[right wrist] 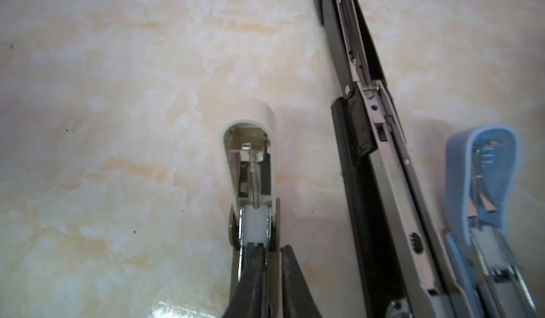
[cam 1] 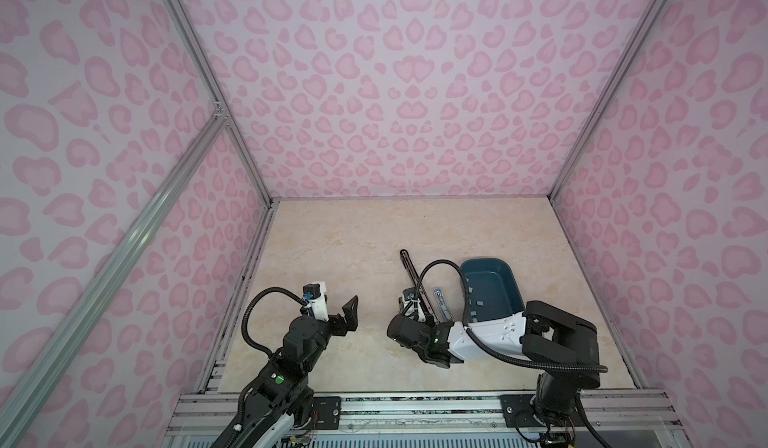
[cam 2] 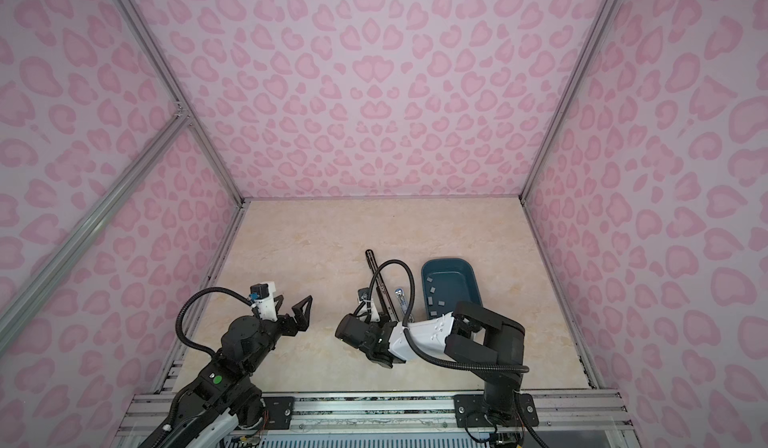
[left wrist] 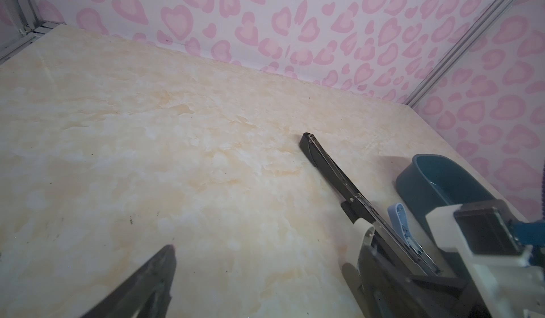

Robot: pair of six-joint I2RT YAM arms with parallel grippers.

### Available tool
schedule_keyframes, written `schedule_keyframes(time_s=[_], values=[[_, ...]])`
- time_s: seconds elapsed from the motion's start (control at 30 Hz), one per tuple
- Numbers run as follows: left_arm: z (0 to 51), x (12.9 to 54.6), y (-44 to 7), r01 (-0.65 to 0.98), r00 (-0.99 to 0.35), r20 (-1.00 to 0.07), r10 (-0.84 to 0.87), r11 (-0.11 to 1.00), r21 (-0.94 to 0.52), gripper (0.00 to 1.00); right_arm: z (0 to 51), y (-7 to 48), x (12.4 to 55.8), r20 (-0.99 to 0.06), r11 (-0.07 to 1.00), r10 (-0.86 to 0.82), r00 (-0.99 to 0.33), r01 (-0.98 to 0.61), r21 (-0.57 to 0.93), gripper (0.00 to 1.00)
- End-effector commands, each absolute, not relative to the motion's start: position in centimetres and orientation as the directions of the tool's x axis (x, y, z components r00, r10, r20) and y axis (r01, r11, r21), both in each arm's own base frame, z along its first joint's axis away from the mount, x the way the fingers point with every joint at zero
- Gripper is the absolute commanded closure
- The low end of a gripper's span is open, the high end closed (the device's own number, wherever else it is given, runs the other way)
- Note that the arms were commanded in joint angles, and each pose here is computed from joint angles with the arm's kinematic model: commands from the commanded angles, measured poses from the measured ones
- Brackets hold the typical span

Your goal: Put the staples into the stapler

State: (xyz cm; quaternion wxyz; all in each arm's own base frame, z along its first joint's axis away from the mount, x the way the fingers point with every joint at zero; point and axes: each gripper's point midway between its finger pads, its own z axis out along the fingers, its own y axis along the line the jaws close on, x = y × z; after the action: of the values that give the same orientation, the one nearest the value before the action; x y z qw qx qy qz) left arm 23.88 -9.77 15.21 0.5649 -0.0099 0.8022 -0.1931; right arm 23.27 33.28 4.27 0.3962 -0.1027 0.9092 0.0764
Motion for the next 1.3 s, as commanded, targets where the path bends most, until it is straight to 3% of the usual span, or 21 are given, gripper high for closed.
schedule_keyframes(time_s=[0.0,0.23,0.4,0.6,0.83,1.03,1.27], values=[[15.7,24.2,-9.5,0.189,-0.340,-0.907,-0.248,0.927,-0.324,0.02,4.9,32.7,23.4,-0.753,0.968,-0.141,-0.642,-0.251,0.032,0.83],[17.1,24.7,-12.1,0.266,-0.380,-0.874,-0.304,0.869,-0.418,0.02,5.7,33.7,22.2,-0.796,0.929,-0.153,-0.585,-0.359,0.085,0.62],[15.7,26.1,-14.1,0.283,-0.462,-0.844,-0.273,0.856,-0.432,0.02,4.5,33.7,21.3,-0.797,0.905,-0.179,-0.577,-0.415,0.097,0.58],[15.0,27.1,-17.3,0.375,-0.519,-0.819,-0.242,0.797,-0.473,0.02,3.1,33.9,21.1,-0.792,0.890,-0.235,-0.563,-0.452,0.058,0.60],[15.7,27.2,-16.7,0.375,-0.480,-0.846,-0.231,0.818,-0.436,0.03,1.6,34.8,21.6,-0.786,0.881,-0.288,-0.547,-0.472,0.006,0.58],[15.2,26.6,-16.1,0.364,-0.488,-0.846,-0.214,0.831,-0.420,0.02,0.4,35.9,21.3,-0.772,0.858,-0.330,-0.544,-0.514,-0.005,0.72],[14.4,25.9,-15.8,0.358,-0.500,-0.834,-0.234,0.821,-0.445,0.02,-0.2,36.6,20.4,-0.772,0.826,-0.359,-0.524,-0.564,-0.001,0.75]])
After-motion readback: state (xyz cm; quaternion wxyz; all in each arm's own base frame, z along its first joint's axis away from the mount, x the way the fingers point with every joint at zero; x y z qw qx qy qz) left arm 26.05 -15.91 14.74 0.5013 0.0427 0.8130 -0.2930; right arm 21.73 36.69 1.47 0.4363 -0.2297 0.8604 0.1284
